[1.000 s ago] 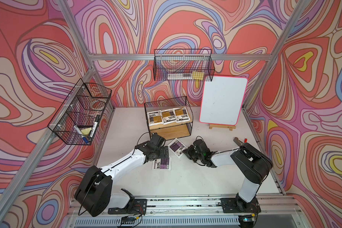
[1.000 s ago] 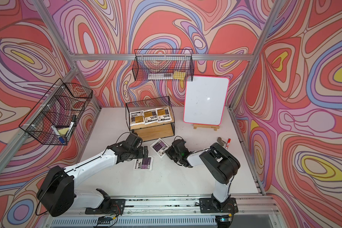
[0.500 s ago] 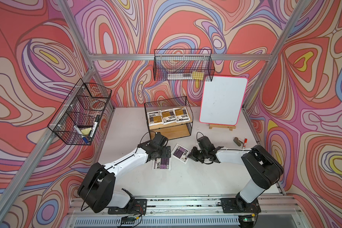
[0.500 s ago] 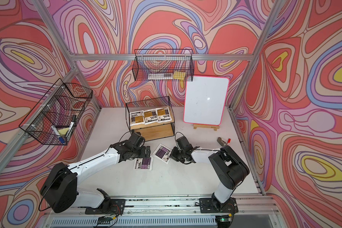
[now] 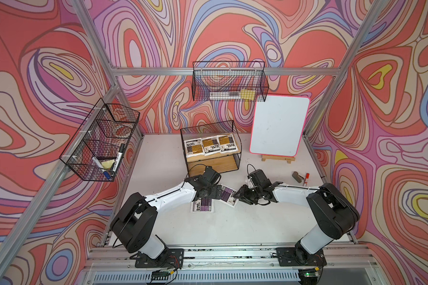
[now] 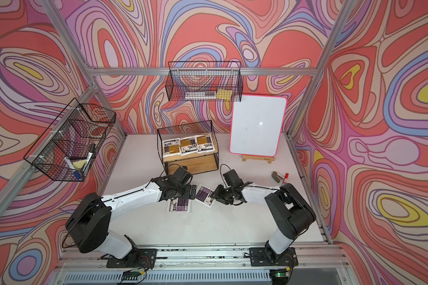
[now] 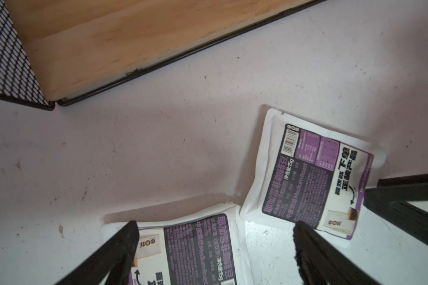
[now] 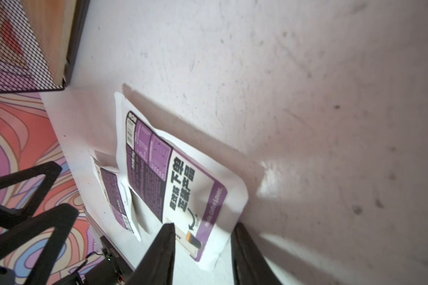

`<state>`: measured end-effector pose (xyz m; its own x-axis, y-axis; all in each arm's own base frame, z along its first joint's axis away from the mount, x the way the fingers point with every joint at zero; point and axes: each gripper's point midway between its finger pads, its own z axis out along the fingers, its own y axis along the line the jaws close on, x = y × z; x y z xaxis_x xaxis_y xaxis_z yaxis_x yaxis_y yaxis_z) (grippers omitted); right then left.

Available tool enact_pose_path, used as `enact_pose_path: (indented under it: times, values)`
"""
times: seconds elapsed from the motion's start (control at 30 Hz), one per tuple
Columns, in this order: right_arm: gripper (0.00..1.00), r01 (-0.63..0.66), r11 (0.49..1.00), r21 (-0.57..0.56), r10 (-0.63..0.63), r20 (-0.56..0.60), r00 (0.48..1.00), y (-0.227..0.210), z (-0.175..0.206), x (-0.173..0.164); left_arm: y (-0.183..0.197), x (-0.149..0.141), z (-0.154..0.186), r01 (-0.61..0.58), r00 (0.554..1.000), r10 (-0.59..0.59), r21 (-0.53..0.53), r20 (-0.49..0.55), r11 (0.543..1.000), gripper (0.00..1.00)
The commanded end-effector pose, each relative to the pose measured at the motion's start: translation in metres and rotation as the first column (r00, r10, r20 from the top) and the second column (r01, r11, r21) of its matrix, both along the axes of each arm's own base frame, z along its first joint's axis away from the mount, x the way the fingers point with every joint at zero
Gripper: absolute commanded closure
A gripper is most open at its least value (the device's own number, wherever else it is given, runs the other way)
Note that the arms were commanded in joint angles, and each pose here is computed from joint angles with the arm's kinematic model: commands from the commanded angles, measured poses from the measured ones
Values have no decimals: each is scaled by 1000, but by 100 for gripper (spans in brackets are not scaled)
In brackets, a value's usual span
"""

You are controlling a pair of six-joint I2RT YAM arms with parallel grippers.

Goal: Place the bagged coffee beans on the shelf by color
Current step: Adjust the bagged coffee beans at the center of the board.

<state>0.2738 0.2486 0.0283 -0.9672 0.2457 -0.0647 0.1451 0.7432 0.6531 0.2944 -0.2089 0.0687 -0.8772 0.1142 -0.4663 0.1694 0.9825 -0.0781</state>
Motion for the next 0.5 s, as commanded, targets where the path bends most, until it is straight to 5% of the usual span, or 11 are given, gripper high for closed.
enact_pose_path:
  times: [0.0, 0.47]
  values:
    - [58, 49, 999, 1, -49, -57, 997, -7, -15, -10, -5, 11, 2, 11, 999, -13, 34, 38, 999, 1]
    - [54, 82, 991, 106, -72, -93, 993, 2, -15, -17, -9, 15, -27, 10, 1000, -12, 116, 10, 993, 1]
